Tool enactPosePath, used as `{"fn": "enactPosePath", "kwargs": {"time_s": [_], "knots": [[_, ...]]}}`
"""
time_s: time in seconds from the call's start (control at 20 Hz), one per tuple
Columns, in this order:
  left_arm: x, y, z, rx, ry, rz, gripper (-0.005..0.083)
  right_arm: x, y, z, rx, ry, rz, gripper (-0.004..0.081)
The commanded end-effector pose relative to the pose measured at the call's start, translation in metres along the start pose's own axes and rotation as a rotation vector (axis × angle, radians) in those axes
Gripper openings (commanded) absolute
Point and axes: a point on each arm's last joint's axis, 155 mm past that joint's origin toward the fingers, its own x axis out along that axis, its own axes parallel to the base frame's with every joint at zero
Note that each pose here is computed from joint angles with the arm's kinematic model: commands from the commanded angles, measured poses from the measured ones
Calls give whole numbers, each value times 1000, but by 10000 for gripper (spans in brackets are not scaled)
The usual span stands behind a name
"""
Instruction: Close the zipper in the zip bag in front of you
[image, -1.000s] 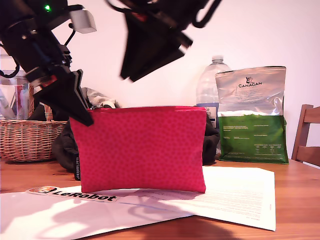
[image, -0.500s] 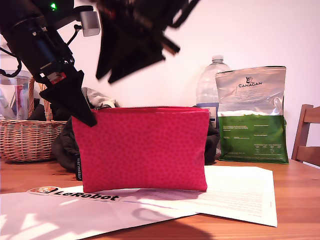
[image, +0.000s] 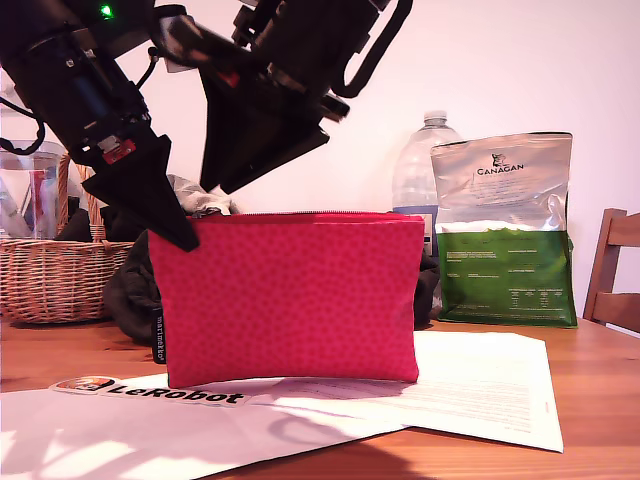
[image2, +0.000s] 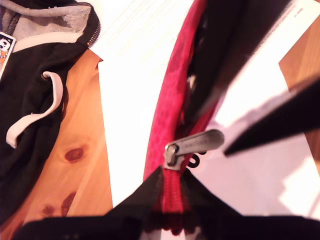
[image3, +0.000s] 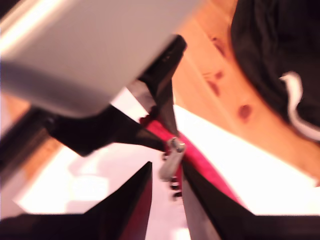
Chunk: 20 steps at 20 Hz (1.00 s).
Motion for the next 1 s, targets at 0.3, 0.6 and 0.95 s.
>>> {"fn": "enactPosePath", "kwargs": {"time_s": [0.3, 0.6, 0.95], "knots": [[-1, 1, -1, -36, -20, -24, -22, 9, 22, -8, -514, 56, -1, 182], [-4, -4, -3, -50, -40, -73, -22, 9, 11, -11, -649, 92, -54, 176], [-5, -10, 1, -49, -59, -103, -22, 9, 16, 9, -765, 3, -48, 174]]}}
